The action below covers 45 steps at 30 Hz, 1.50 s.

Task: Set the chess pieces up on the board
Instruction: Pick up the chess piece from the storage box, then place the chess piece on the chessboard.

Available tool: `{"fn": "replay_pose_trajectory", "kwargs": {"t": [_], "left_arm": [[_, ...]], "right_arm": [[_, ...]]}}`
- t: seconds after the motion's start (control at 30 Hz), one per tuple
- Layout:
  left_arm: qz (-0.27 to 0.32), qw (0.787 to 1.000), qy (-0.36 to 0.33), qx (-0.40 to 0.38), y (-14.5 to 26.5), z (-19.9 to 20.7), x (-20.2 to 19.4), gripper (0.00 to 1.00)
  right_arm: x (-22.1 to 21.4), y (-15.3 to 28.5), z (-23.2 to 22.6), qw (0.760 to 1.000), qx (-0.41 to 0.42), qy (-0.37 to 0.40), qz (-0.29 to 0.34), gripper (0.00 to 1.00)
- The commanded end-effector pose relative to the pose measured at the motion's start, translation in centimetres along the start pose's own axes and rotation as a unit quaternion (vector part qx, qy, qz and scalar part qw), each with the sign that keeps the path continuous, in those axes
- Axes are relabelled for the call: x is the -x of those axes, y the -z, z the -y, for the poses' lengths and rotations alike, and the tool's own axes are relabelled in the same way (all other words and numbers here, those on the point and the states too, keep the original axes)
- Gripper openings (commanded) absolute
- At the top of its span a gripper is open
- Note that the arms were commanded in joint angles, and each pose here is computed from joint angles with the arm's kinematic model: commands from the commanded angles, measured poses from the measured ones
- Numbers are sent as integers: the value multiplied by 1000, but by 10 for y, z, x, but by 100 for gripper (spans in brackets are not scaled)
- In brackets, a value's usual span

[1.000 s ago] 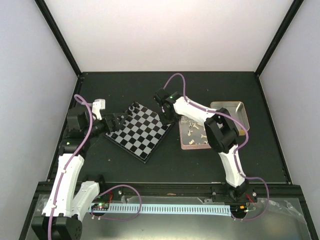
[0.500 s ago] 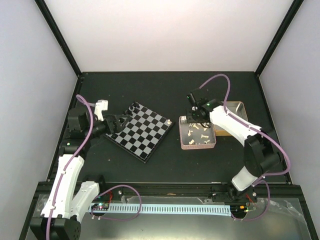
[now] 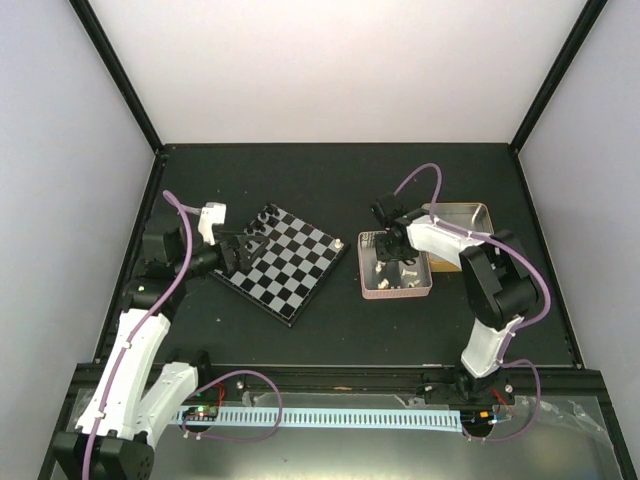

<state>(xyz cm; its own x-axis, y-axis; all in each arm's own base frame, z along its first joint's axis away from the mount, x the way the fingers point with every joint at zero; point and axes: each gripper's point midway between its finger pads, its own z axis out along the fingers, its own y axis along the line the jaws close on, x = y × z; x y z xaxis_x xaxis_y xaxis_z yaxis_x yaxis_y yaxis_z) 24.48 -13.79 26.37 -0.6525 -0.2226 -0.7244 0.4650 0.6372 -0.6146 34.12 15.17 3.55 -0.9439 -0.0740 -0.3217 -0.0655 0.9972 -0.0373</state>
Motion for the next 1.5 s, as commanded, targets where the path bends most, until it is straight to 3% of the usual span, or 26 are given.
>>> {"fn": "replay_pose_trajectory", "kwargs": {"t": [0.0, 0.2, 0.4, 0.53, 0.67, 0.77, 0.9, 1.03, 1.23, 1.47], "left_arm": [[-2, 1000, -2, -11, -2, 4, 0, 99], [-6, 1000, -1, -14, -3, 6, -1, 99], [-8, 1000, -4, -22, -3, 11, -3, 99], [-14, 999, -4, -35, -6, 17, -9, 99], [-12, 998, -19, -62, -12, 28, -13, 99], [-7, 998, -28, -65, -20, 30, -17, 99], [13, 996, -40, -76, -34, 36, -22, 98], [40, 995, -47, -75, -46, 42, -26, 93], [70, 993, -80, -59, -68, 49, -27, 86], [78, 988, -110, -70, -107, 64, -35, 68]], "right_arm": [[18, -9, 3, 999, -20, 18, 21, 34], [22, -20, 1, 999, -26, 30, 18, 34], [20, -16, -3, 1000, -9, 21, 20, 9], [26, 0, -3, 999, 1, 12, 43, 7], [35, 26, -17, 996, 56, 3, 75, 7], [43, 55, -42, 984, 147, -24, 102, 8], [48, 94, -79, 938, 303, -128, 110, 9], [54, 124, -106, 861, 432, -251, 92, 9], [68, 152, -142, 773, 534, -342, 28, 9], [55, 178, -159, 696, 586, -413, -39, 9]]}}
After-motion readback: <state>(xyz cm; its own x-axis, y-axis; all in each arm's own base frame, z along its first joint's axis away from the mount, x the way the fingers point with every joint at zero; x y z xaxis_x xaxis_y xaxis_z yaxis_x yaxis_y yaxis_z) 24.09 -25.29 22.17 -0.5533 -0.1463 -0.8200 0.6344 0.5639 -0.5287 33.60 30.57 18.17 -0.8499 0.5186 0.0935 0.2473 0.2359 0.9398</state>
